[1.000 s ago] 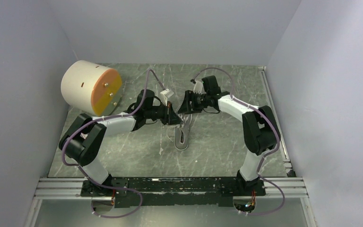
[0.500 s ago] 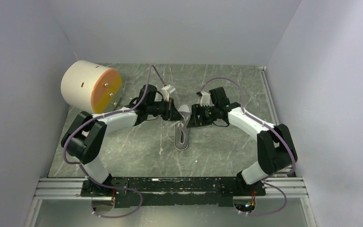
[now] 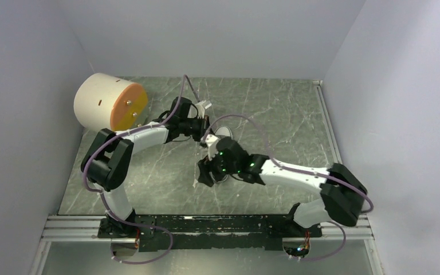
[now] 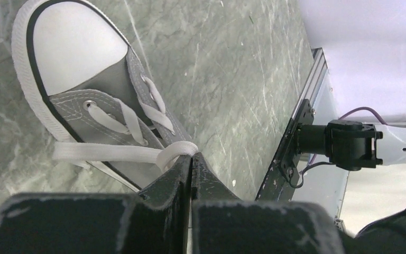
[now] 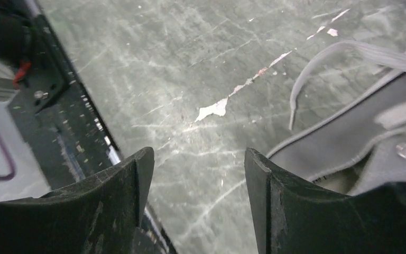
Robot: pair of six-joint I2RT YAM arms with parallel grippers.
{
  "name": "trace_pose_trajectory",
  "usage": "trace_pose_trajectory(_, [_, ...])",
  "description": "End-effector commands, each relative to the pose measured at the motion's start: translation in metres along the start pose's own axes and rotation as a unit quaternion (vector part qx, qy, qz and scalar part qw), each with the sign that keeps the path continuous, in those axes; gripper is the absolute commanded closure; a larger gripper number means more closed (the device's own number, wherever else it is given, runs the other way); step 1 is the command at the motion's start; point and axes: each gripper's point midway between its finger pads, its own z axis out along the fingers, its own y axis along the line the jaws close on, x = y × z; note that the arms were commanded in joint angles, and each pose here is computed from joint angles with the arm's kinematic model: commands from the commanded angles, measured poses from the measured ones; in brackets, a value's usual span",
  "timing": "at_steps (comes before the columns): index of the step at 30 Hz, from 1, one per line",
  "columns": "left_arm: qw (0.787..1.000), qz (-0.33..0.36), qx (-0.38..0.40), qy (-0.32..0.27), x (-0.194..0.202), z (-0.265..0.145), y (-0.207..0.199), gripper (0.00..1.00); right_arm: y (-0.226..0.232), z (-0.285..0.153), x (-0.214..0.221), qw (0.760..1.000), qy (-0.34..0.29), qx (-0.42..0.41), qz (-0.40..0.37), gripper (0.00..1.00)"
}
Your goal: Tie the shoes
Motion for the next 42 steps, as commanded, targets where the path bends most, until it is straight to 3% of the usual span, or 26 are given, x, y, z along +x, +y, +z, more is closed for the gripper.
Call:
trace_pose_trajectory(1, [1.000,-0.021,-0.004,0.008,-0.001,-0.001,0.001,0.95,-0.006,0.038,-0.010,0.995,-0.039,0.085,-0.018,0.33])
trace_pose_trajectory(6, [1.000,-0.024,-0.007,0.000,-0.002,-0.004,0.001,0.95,-0.023,0.061,-0.002,0.984,-0.031,0.172,-0.038,0.34])
trace_pose_trajectory(17, [1.000,-0.027,-0.006,0.002,0.002,-0.005,0.000,0.95,-0.038,0.072,-0.005,0.976,-0.026,0.208,-0.057,0.34])
trace_pose_trajectory(24, [1.000,-0.028,-0.002,0.006,0.003,-0.004,0.000,0.95,-0.062,0.094,0.003,0.963,-0.016,0.267,-0.039,0.40])
trace_pose_trajectory(28, [1.000,-0.028,-0.001,0.003,0.001,-0.006,-0.002,0.95,-0.076,0.093,0.013,0.954,-0.014,0.299,-0.020,0.48])
trace_pose_trajectory(32, [1.000,-0.027,-0.002,0.007,0.003,-0.007,-0.002,0.95,-0.081,0.093,0.022,0.955,-0.014,0.297,-0.012,0.49])
trace_pose_trajectory(36, [1.000,-0.027,-0.004,0.010,0.005,-0.007,-0.001,0.95,-0.084,0.099,0.032,0.957,-0.002,0.289,-0.009,0.67])
trace_pose_trajectory(40, [1.000,-0.024,-0.004,0.011,0.005,-0.007,-0.001,0.95,-0.079,0.096,0.025,0.961,-0.010,0.278,-0.017,1.00])
trace_pose_trajectory(42, [1.000,-0.024,-0.004,0.010,0.005,-0.007,-0.001,0.95,-0.071,0.091,0.015,0.965,-0.012,0.261,-0.024,1.00])
